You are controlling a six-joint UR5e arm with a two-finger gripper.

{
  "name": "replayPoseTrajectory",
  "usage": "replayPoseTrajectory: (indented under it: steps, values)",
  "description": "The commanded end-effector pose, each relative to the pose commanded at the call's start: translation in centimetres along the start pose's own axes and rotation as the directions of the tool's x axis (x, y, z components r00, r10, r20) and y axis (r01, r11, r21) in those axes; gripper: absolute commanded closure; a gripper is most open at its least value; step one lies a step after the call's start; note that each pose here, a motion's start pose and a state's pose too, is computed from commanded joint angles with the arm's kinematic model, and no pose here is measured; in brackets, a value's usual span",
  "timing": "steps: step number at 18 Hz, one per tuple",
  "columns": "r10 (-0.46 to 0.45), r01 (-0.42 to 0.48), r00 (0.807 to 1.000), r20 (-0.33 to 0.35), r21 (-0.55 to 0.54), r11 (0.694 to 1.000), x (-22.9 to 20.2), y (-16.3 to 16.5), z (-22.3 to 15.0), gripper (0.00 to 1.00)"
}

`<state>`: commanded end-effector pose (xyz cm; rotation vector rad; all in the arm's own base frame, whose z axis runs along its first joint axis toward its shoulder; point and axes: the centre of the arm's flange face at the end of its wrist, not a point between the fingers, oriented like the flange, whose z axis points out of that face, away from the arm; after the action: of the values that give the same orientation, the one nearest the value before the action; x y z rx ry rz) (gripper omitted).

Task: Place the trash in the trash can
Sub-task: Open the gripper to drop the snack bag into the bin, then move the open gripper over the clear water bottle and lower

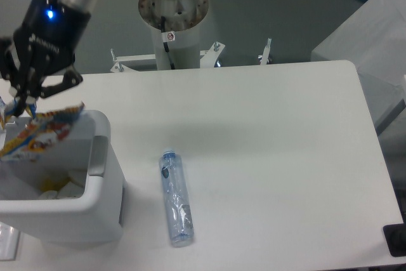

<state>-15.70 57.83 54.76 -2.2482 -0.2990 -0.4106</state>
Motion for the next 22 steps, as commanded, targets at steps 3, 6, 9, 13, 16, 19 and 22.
replayPoseTrajectory:
  steps: [3, 6, 9, 13, 16, 19, 22]
  values:
    - [-0.007, 0.007, 1.0, 0.005, -0.011, 1.0, -0.9, -0.3, 1.2, 0.21]
    - [-0.013, 0.013, 1.0, 0.008, -0.006, 1.0, -1.0, -0.6, 1.0, 0.02]
    - [-0.029, 0.029, 0.999, 0.03, -0.005, 1.0, -1.7, -0.6, 0.7, 0.0]
    - [-0.093, 0.095, 0.966, 0.24, 0.005, 0.995, -7.9, -0.4, -1.2, 0.0]
    - [-0.143, 0.151, 0.917, 0.373, 0.007, 0.988, -11.2, 0.2, -1.8, 0.0]
    - [-0.236, 0.264, 0.871, 0.43, -0.006, 0.965, -15.1, 2.4, -0.3, 0.0]
    - [-0.26, 0.317, 0.852, 0.454, -0.052, 0.947, -19.0, 4.0, 2.7, 0.0]
